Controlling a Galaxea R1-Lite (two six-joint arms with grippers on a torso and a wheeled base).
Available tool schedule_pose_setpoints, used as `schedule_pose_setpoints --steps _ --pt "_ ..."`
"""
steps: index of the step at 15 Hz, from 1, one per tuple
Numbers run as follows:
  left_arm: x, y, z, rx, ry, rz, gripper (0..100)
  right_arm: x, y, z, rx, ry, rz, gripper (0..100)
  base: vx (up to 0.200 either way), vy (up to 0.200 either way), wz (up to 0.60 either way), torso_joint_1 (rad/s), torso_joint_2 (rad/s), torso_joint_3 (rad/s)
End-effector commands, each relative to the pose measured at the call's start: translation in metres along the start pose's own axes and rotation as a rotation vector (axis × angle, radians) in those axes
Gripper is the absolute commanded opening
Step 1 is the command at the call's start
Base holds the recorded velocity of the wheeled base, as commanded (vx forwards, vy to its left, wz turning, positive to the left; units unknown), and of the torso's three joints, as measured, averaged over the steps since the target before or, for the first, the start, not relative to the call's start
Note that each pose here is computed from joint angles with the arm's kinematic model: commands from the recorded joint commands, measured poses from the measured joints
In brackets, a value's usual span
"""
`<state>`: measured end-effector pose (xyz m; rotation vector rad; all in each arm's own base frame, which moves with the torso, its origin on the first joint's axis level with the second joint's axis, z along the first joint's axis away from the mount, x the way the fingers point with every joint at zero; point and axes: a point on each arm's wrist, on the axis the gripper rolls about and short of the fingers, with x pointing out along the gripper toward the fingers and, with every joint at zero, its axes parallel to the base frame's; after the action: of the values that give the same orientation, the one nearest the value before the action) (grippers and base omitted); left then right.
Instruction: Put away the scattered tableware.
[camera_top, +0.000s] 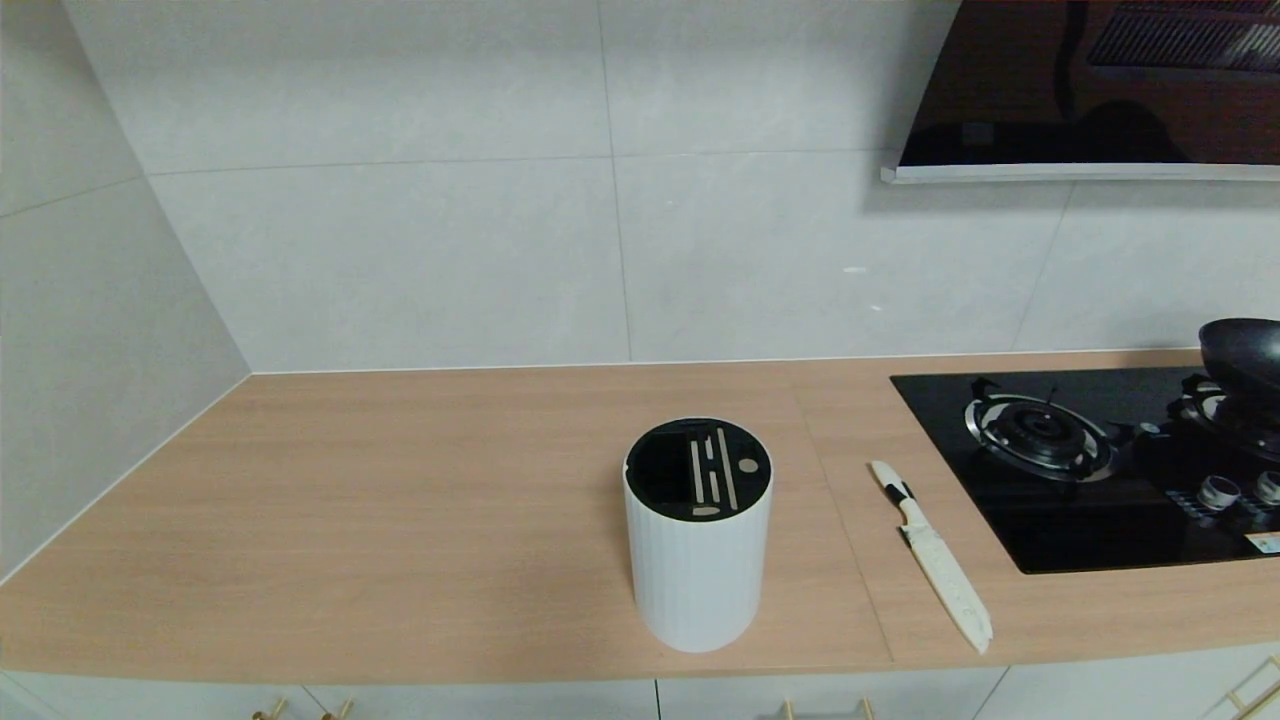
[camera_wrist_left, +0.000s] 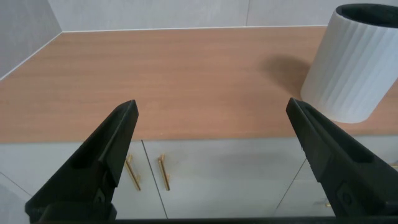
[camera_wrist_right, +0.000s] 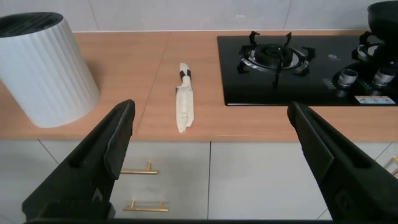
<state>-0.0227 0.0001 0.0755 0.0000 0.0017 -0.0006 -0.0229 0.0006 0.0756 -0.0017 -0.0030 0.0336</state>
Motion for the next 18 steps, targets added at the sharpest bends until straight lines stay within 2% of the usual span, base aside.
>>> schedule_pose_setpoints --steps 1,10,11,12,13,15,18 --pt "0.000 0.000 0.000 0.000 0.001 0.001 100 0.000 0.000 0.000 0.000 0.000 0.000 100 0.000 0.000 0.00 0.000 0.00 0.000" --pt "0.000 0.000 0.000 -0.002 0.000 0.002 100 0.000 -0.001 0.000 0.022 0.001 -0.034 100 0.000 0.000 0.00 0.000 0.00 0.000" --pt "0.000 0.000 0.000 0.000 0.000 0.002 100 -0.001 -0.001 0.004 0.020 -0.017 -0.043 100 0.000 0.000 0.00 0.000 0.00 0.000" --pt "0.000 0.000 0.000 0.000 0.000 0.002 100 -0.008 -0.001 0.029 0.023 -0.099 -0.034 100 0.000 0.000 0.00 0.000 0.00 0.000" --pt "0.000 0.000 0.000 0.000 0.000 0.002 100 -0.011 -0.001 0.049 0.025 -0.109 -0.009 100 0.000 0.000 0.00 0.000 0.00 0.000" --pt "0.000 0.000 0.000 0.000 0.000 0.002 100 0.008 0.000 0.071 0.019 0.024 0.080 100 0.000 0.000 0.00 0.000 0.00 0.000" --pt "0.000 0.000 0.000 0.000 0.000 0.002 100 0.053 0.002 0.090 0.035 0.245 0.149 100 0.000 0.000 0.00 0.000 0.00 0.000"
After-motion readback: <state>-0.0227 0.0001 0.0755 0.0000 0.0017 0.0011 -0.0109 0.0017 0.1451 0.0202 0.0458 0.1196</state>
